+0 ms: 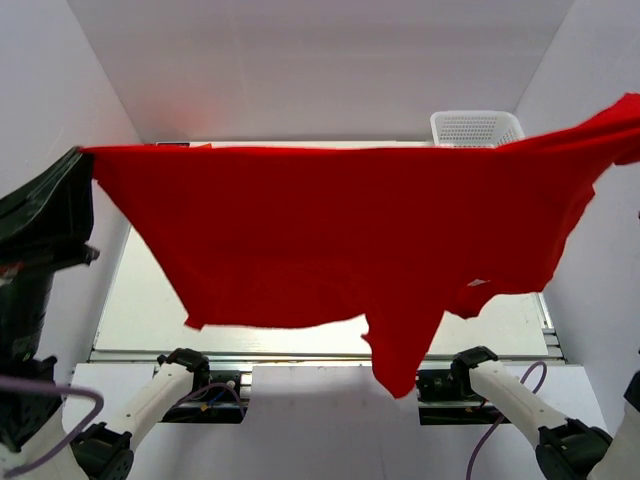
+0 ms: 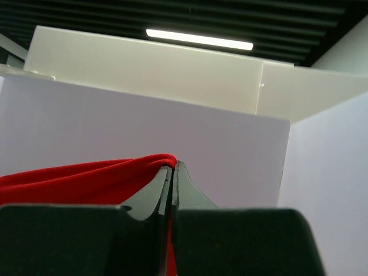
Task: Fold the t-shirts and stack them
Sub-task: Flatten out the tshirt
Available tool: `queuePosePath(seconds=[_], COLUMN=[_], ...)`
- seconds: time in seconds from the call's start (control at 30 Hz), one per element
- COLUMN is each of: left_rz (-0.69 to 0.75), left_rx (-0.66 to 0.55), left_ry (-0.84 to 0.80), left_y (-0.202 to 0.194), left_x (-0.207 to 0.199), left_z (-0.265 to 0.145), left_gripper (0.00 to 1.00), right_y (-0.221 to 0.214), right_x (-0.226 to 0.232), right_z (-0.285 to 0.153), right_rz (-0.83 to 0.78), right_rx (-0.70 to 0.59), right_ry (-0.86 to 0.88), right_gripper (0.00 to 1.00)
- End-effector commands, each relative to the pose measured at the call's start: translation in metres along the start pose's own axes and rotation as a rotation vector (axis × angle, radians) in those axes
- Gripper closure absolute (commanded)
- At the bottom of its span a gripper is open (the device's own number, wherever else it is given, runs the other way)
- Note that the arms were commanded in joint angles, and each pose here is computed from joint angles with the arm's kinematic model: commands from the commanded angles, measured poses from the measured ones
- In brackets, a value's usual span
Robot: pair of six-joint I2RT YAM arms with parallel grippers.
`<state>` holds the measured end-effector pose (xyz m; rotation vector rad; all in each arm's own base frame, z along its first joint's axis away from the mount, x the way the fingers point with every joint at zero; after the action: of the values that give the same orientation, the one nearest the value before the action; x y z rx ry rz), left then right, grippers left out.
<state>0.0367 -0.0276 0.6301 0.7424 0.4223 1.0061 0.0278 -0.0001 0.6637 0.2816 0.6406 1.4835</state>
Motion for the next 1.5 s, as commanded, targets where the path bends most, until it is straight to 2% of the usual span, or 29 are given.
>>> queuePosePath(seconds=[0.0, 0.13, 0.2, 0.27, 0.33, 0.37, 0.4, 0.47, 0.57, 0.6, 0.67, 0.7, 0.73, 0.77, 0.87, 0.9, 0.93, 0.97, 1.0, 1.03, 1.07, 1.13, 1.3, 1.47], left_rz=[0.012, 0.004, -0.003, -0.010, -0.017, -0.020, -0.026, -0.026, -0.015, -0.003, 0.010, 0.029, 0.039, 0.046, 0.077, 0.100, 0.097, 0.097, 0.110, 0.116, 0.116, 0.112, 0.070, 0.063], left_rx=[-0.024, 0.023, 0.066, 0.110, 0.164, 0.196, 0.267, 0.323, 0.491, 0.532, 0.674, 0.718, 0.813, 0.870, 0.959, 1.069, 1.112, 1.108, 1.153, 1.233, 1.214, 1.265, 1.255, 1.201], left_ry=[-0.023, -0.017, -0.012, 0.003, 0.049, 0.065, 0.112, 0.158, 0.287, 0.342, 0.398, 0.448, 0.471, 0.486, 0.544, 0.573, 0.590, 0.590, 0.613, 0.616, 0.626, 0.640, 0.589, 0.577], left_y=[0.013, -0.004, -0.023, -0.043, -0.075, -0.092, -0.126, -0.164, -0.249, -0.270, -0.335, -0.356, -0.398, -0.423, -0.482, -0.527, -0.546, -0.557, -0.574, -0.613, -0.620, -0.655, -0.695, -0.703], left_x=[-0.006, -0.002, 0.001, 0.006, 0.016, 0.020, 0.029, 0.039, 0.060, 0.068, 0.080, 0.087, 0.094, 0.098, 0.113, 0.120, 0.125, 0.129, 0.137, 0.140, 0.149, 0.165, 0.180, 0.194], left_z=[-0.011, -0.004, 0.004, 0.012, 0.022, 0.027, 0.030, 0.037, 0.032, 0.031, 0.030, 0.027, 0.025, 0.019, 0.016, 0.002, -0.002, 0.010, 0.004, -0.011, 0.003, 0.001, 0.011, 0.026], left_gripper=[1.00, 1.00, 1.00, 1.00, 1.00, 1.00, 1.00, 1.00, 1.00, 1.00, 1.00, 1.00, 1.00, 1.00, 1.00, 1.00, 1.00, 1.00, 1.00, 1.00, 1.00, 1.00, 1.00, 1.00], right_y=[0.019, 0.004, -0.018, -0.058, -0.073, -0.119, -0.129, -0.192, -0.252, -0.303, -0.330, -0.376, -0.390, -0.404, -0.495, -0.509, -0.529, -0.562, -0.574, -0.577, -0.617, -0.650, -0.684, -0.707], right_x=[-0.008, -0.005, 0.002, 0.016, 0.019, 0.032, 0.035, 0.056, 0.078, 0.098, 0.106, 0.123, 0.127, 0.129, 0.155, 0.160, 0.166, 0.176, 0.181, 0.180, 0.193, 0.202, 0.216, 0.224], right_z=[-0.003, 0.003, 0.008, 0.016, 0.022, 0.023, 0.027, 0.019, 0.015, 0.000, -0.004, -0.017, -0.018, -0.022, -0.045, -0.047, -0.040, -0.056, -0.060, -0.037, -0.065, -0.069, -0.066, -0.070], right_rz=[-0.053, -0.061, -0.063, -0.065, -0.064, -0.072, -0.073, -0.081, -0.080, -0.091, -0.089, -0.098, -0.097, -0.112, -0.152, -0.159, -0.169, -0.189, -0.205, -0.210, -0.241, -0.287, -0.299, -0.294], right_rx=[-0.069, -0.031, 0.011, 0.094, 0.097, 0.205, 0.194, 0.330, 0.383, 0.498, 0.523, 0.634, 0.655, 0.698, 0.903, 0.933, 0.954, 1.039, 1.077, 1.044, 1.159, 1.211, 1.219, 1.221], right_ry=[-0.024, -0.023, -0.016, 0.005, -0.024, -0.018, -0.033, -0.002, 0.012, 0.063, 0.056, 0.095, 0.089, 0.061, 0.074, 0.078, 0.078, 0.103, 0.111, 0.085, 0.120, 0.120, 0.137, 0.150], right_gripper=[1.00, 1.00, 1.00, 1.00, 1.00, 1.00, 1.00, 1.00, 1.00, 1.00, 1.00, 1.00, 1.00, 1.00, 1.00, 1.00, 1.00, 1.00, 1.00, 1.00, 1.00, 1.00, 1.00, 1.00])
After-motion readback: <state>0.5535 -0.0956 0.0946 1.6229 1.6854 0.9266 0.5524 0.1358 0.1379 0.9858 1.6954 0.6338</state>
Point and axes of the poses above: each gripper's point midway between its finger pads, its own z axis out along the fingers, its own x axis along the line the jaws close on, y = z × x, the point moved 8 cm from there along -z, back along the fingers, and after that the axes turned 6 degrees about -z, right-handed, at the moved point
